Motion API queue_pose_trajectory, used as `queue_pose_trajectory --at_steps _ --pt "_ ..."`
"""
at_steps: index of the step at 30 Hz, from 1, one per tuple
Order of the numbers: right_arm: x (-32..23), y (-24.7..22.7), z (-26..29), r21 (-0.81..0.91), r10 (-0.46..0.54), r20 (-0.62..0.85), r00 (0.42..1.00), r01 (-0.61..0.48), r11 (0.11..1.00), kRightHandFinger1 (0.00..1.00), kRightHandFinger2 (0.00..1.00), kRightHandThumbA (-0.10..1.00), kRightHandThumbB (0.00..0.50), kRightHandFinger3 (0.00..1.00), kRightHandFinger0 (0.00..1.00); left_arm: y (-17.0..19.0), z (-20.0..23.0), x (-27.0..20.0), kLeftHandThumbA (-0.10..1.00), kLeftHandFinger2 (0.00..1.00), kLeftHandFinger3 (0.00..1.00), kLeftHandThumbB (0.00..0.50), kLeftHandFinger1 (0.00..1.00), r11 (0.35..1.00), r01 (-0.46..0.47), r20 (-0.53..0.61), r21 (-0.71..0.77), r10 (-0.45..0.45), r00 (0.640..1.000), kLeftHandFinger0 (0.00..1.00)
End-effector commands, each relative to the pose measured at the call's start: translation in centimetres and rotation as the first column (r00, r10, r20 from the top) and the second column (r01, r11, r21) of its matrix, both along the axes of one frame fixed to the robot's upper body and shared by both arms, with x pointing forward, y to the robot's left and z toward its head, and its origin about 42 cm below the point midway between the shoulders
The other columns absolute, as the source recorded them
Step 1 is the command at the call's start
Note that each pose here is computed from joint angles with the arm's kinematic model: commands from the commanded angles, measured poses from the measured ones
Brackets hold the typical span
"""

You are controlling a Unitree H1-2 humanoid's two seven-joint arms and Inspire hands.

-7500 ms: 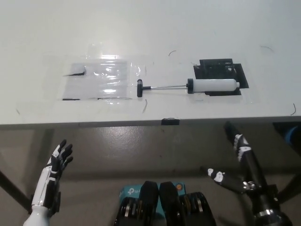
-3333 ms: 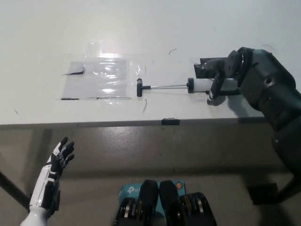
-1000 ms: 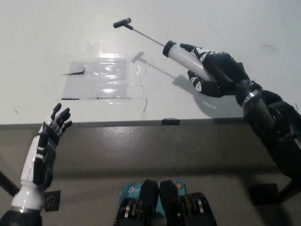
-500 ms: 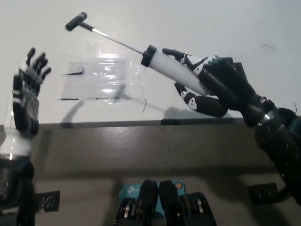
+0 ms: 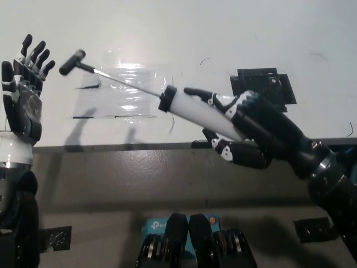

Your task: The robot uses right hand to pick up a small white air pumper and uses its left hand to compress it, and then puts it on the desk

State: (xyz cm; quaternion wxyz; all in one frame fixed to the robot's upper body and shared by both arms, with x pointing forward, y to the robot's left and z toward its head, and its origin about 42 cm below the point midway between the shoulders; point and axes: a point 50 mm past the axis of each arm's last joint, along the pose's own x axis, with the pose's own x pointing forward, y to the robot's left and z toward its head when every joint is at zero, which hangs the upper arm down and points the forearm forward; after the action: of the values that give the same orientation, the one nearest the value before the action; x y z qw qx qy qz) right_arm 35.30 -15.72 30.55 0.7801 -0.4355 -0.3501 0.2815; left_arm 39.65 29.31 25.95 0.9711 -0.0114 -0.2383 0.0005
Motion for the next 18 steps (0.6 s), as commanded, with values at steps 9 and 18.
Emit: queue_pose_trajectory --at_steps 9,18 --pt "-1.4 -0.1 0.5 -0.027 0.039 0.049 0.998 -0.037 0.999 0.35 0.76 -0.10 0.163 0.71 0.00 -2.2 4.3 -1.8 1.00 1.00 1.00 0.302 1.00 0.983 0.146 0.125 0.110 -0.160 0.979 1.00" --pt "-2.4 0.6 0.5 -0.058 0.093 0.062 0.994 -0.089 0.994 0.33 0.72 -0.10 0.145 0.69 0.00 -3.4 5.9 -2.8 1.00 1.00 1.00 0.320 1.00 0.952 0.259 0.142 0.164 -0.283 0.949 1.00"
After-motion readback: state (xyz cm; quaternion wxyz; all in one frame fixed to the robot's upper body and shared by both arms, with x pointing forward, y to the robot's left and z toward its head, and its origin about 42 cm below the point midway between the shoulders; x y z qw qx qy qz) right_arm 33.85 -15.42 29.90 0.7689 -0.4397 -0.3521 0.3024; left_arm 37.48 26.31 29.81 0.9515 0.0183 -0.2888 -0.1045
